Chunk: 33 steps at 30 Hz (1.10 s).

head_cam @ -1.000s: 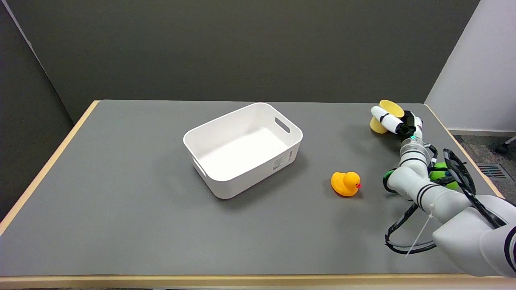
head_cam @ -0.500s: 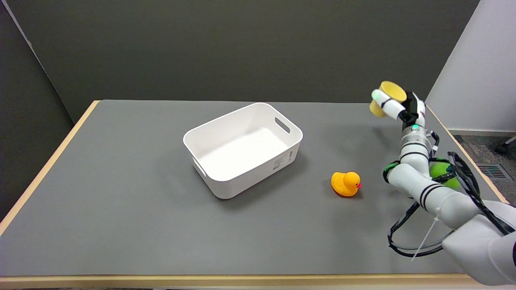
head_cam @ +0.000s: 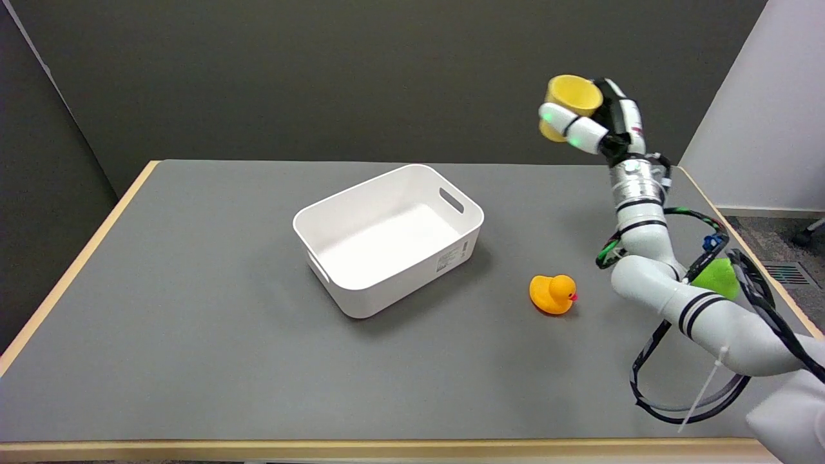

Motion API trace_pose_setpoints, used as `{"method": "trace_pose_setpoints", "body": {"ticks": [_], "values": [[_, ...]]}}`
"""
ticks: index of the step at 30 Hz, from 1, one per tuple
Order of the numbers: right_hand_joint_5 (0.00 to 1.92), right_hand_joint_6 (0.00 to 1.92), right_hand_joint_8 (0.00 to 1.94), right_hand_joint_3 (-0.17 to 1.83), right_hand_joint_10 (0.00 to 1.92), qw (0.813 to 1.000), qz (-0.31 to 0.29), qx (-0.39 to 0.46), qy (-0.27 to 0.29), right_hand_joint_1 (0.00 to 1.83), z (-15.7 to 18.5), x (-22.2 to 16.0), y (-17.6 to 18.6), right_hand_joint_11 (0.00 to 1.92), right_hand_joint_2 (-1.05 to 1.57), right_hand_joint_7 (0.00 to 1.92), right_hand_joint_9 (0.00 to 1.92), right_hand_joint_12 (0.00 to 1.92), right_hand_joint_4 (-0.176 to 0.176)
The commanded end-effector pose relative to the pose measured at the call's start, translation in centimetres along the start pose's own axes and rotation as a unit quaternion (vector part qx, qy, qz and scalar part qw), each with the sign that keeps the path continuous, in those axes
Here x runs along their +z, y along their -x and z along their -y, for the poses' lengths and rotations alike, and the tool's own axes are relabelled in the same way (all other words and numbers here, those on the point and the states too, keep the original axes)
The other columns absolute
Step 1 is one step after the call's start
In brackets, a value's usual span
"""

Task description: Place the yellow cup in the white box.

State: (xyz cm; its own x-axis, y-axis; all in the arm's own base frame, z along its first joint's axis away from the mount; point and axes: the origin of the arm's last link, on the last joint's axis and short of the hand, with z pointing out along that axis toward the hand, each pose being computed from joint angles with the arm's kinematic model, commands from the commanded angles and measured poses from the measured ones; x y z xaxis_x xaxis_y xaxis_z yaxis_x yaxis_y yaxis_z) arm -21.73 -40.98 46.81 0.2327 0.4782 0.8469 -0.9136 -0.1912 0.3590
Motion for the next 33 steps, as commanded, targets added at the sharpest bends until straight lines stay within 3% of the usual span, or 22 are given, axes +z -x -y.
{"method": "trace_pose_setpoints", "body": {"ticks": [1,13,15,18,21,25,30,32,33], "values": [[0.47,1.64,1.45,0.24,1.34,0.960,0.239,-0.094,-0.110,1.16,8.1,-4.9,9.9,0.50,1.20,0.80,0.65,1.83,-0.153],[0.48,1.63,1.43,0.27,1.32,0.936,0.297,-0.104,-0.160,1.17,12.5,-6.7,12.7,0.55,1.18,0.81,0.66,1.80,-0.160],[0.47,1.63,1.43,0.07,1.18,0.933,0.306,-0.102,-0.158,1.16,12.9,-6.7,13.2,0.64,1.28,0.80,0.72,1.64,-0.155],[0.49,1.62,1.41,0.28,1.31,0.928,0.322,-0.101,-0.157,1.18,13.3,-6.8,14.1,0.59,1.17,0.83,0.67,1.78,-0.170],[0.49,1.61,1.41,0.16,1.24,0.923,0.339,-0.098,-0.155,1.18,13.5,-7.1,15.5,0.59,1.22,0.83,0.74,1.72,-0.170],[0.47,1.62,1.42,0.07,1.16,0.914,0.367,-0.098,-0.140,1.16,13.1,-7.7,17.8,0.66,1.27,0.81,0.75,1.62,-0.156],[0.50,1.60,1.39,0.27,1.28,0.909,0.392,-0.102,-0.104,1.18,11.3,-8.1,20.3,0.61,1.16,0.84,0.71,1.75,-0.167],[0.49,1.61,1.40,0.10,1.16,0.908,0.398,-0.104,-0.082,1.17,10.1,-8.1,20.9,0.68,1.26,0.82,0.75,1.61,-0.156],[0.50,1.61,1.39,0.17,1.21,0.907,0.400,-0.105,-0.074,1.17,9.6,-8.2,21.3,0.65,1.21,0.83,0.73,1.67,-0.159]]}}
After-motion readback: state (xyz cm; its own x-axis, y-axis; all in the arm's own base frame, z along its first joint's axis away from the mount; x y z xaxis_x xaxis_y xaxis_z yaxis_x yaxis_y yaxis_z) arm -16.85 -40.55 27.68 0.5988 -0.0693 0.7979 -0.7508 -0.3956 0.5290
